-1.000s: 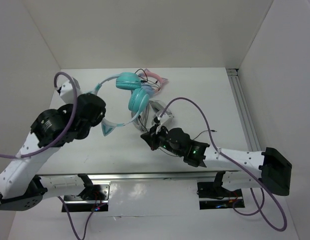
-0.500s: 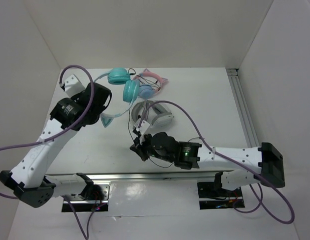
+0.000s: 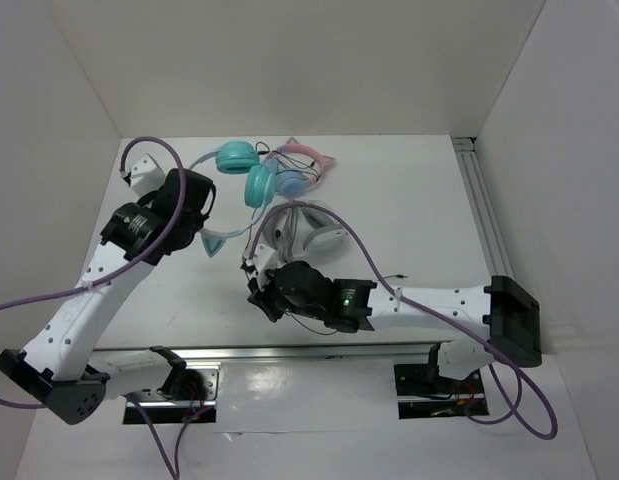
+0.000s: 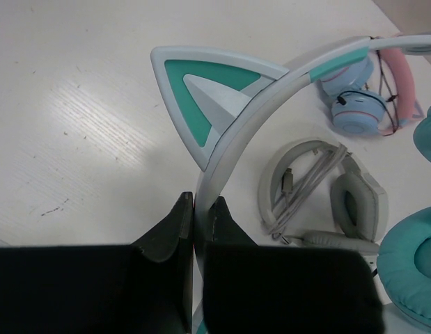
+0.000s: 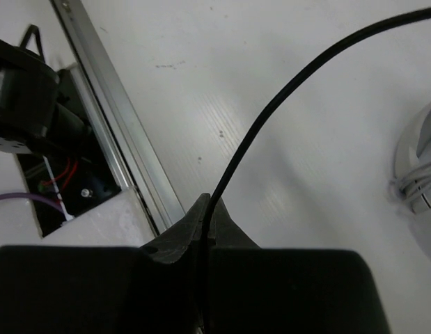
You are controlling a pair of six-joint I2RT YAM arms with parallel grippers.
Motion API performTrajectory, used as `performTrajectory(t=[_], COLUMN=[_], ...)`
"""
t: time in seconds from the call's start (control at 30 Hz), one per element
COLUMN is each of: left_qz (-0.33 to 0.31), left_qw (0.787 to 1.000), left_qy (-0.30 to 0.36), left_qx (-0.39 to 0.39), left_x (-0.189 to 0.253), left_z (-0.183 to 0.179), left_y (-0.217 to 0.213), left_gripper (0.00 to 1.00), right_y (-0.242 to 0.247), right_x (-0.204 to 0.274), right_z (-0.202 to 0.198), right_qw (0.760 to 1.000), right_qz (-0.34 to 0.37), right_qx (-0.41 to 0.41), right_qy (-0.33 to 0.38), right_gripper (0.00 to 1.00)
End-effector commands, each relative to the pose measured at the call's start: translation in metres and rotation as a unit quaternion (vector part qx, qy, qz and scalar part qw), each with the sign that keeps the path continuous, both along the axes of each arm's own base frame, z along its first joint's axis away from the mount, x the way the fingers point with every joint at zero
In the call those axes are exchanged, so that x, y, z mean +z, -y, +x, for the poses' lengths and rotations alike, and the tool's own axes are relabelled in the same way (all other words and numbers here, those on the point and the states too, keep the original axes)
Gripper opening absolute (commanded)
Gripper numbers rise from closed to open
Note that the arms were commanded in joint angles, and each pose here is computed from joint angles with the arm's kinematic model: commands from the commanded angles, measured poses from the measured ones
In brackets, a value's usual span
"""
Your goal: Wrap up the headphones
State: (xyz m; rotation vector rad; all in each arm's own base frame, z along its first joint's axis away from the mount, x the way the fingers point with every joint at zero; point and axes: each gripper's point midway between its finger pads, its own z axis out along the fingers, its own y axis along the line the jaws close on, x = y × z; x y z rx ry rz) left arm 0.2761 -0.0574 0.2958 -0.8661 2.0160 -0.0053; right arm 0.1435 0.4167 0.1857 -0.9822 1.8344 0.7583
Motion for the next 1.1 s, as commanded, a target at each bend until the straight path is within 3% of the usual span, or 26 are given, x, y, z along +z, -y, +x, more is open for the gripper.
performTrajectory(t=[0.0, 0.2, 0.5, 0.67, 0.83, 1.07], left_qz=[-0.026, -0.019, 0.051, 0.102, 0.129, 0.181], left_qw=[0.999, 0.999, 0.998, 0.991, 0.986, 0.969], left_qy=[0.037, 0.03, -0.038, -0.083, -0.096, -0.123], left_qx=[0.015, 0.016, 0.006, -0.001, -0.052, -0.115], left_x=[0.006, -0.009, -0.057, -0.077, -0.086, -0.098], left_z=[0.01, 0.011, 0.01, -0.017, -0.036, -0.061], left_y=[-0.001, -0.003, -0.004, -0.002, 0.02, 0.045], left_gripper=[0.0, 0.0, 0.0, 0.0, 0.0, 0.0], right_y=[-0.019, -0.028, -0.014, 0.008, 0.036, 0.048], right_x=[0.037, 0.05, 0.098, 0.114, 0.13, 0.139], right_z=[-0.002, 0.003, 0.024, 0.044, 0.072, 0.082], right_qw=[0.998, 0.995, 0.994, 0.995, 0.993, 0.992], right_qz=[0.048, 0.066, 0.069, 0.046, 0.044, 0.016], right_qx=[0.045, 0.077, 0.065, 0.037, 0.0, -0.007], right_qy=[0.008, 0.005, 0.052, 0.085, 0.112, 0.129], right_gripper=[0.0, 0.0, 0.0, 0.0, 0.0, 0.0])
